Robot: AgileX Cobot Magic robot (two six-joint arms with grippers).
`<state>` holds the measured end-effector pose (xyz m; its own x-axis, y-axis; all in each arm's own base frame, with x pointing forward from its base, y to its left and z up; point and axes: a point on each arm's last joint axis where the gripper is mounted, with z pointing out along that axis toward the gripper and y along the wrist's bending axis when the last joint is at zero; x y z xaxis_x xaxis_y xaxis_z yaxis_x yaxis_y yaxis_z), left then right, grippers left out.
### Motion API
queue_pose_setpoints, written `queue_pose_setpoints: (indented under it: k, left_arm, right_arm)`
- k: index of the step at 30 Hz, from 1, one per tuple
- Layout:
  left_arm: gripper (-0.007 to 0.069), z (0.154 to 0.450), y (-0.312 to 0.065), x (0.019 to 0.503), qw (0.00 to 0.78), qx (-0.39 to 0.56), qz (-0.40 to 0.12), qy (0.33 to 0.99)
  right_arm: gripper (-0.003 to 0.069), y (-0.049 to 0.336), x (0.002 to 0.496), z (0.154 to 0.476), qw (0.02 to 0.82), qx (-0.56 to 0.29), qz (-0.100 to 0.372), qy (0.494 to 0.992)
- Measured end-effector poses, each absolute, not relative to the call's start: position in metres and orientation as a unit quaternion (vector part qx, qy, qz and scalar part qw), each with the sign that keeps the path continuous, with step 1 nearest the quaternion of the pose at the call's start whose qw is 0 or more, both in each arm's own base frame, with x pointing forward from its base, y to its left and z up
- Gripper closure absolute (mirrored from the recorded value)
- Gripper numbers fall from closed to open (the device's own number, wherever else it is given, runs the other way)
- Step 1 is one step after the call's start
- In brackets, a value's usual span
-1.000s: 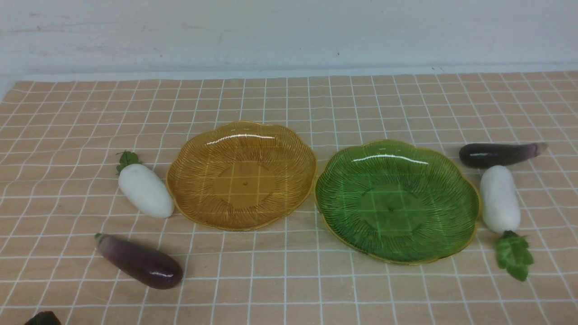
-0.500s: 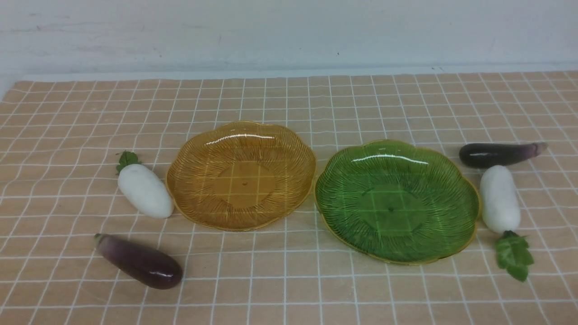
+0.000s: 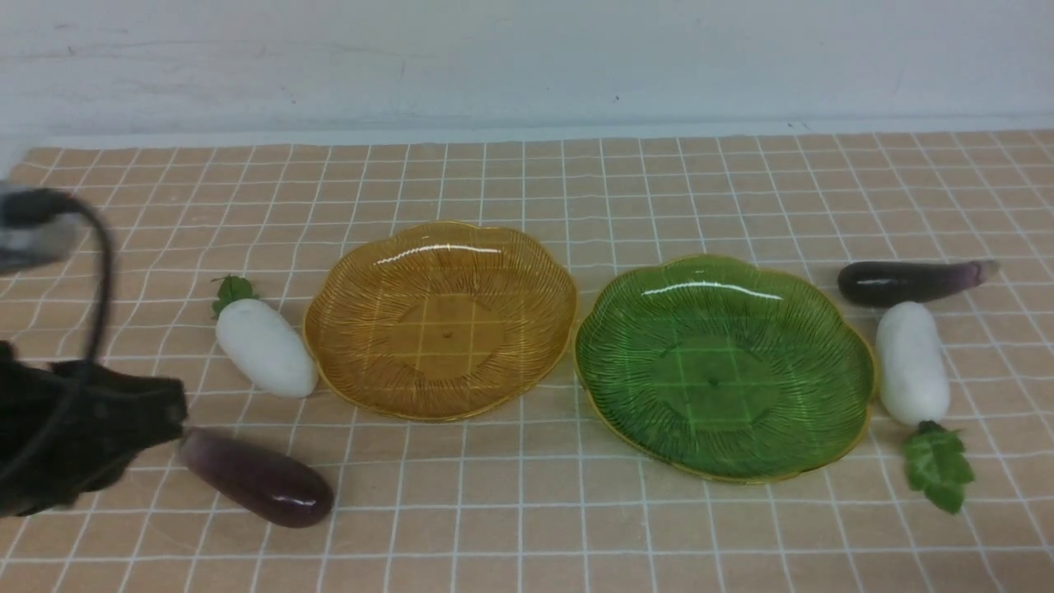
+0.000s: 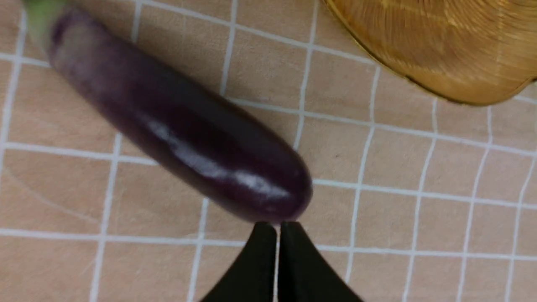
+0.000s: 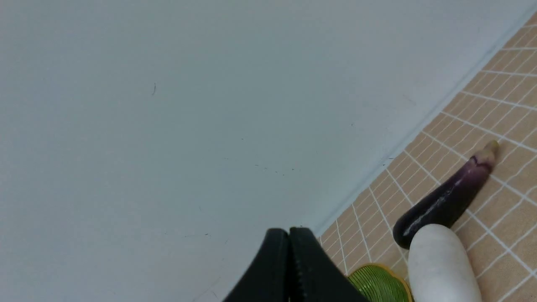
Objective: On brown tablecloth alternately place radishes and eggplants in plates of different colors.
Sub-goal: 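Pick up the eggplant and place it in the yellow plate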
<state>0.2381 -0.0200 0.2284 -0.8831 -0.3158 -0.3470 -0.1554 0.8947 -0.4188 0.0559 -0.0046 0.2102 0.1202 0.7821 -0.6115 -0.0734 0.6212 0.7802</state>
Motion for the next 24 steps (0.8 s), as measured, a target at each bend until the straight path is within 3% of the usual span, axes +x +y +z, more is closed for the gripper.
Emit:
queue_pose_setpoints:
  k: [3, 7, 13, 15, 16, 19, 24]
  left_arm:
    - [0.0628, 0.228, -0.02, 0.245, 0.219, -0.133, -0.206, 0.944]
    - [0.0568, 0.228, -0.017, 0.251, 0.242, -0.143, -0.196, 0.939]
    - [0.0294, 0.21, -0.014, 0.275, 0.211, -0.188, -0.193, 0.94]
    - [0.0162, 0.199, -0.013, 0.282, 0.185, -0.208, -0.19, 0.941]
    - [0.0101, 0.196, -0.013, 0.283, 0.176, -0.214, -0.188, 0.942]
    - [0.002, 0.191, -0.012, 0.284, 0.156, -0.224, -0.18, 0.945]
    - [0.0, 0.184, -0.005, 0.287, 0.133, -0.258, -0.145, 0.946]
  right_arm:
    - [0.0674, 0.003, 0.055, 0.214, 0.666, 0.267, 0.312, 0.624]
    - [0.0674, 0.018, 0.049, 0.268, 0.645, 0.135, 0.271, 0.701]
    - [0.0674, 0.03, 0.074, 0.325, 0.521, -0.007, 0.195, 0.831]
    - [0.0674, 0.033, 0.084, 0.33, 0.473, -0.037, 0.189, 0.86]
    - [0.0674, 0.034, 0.086, 0.33, 0.463, -0.043, 0.188, 0.865]
    - [0.0674, 0.035, 0.089, 0.328, 0.442, -0.053, 0.187, 0.876]
    - [0.0674, 0.035, 0.09, 0.329, 0.445, -0.054, 0.186, 0.874]
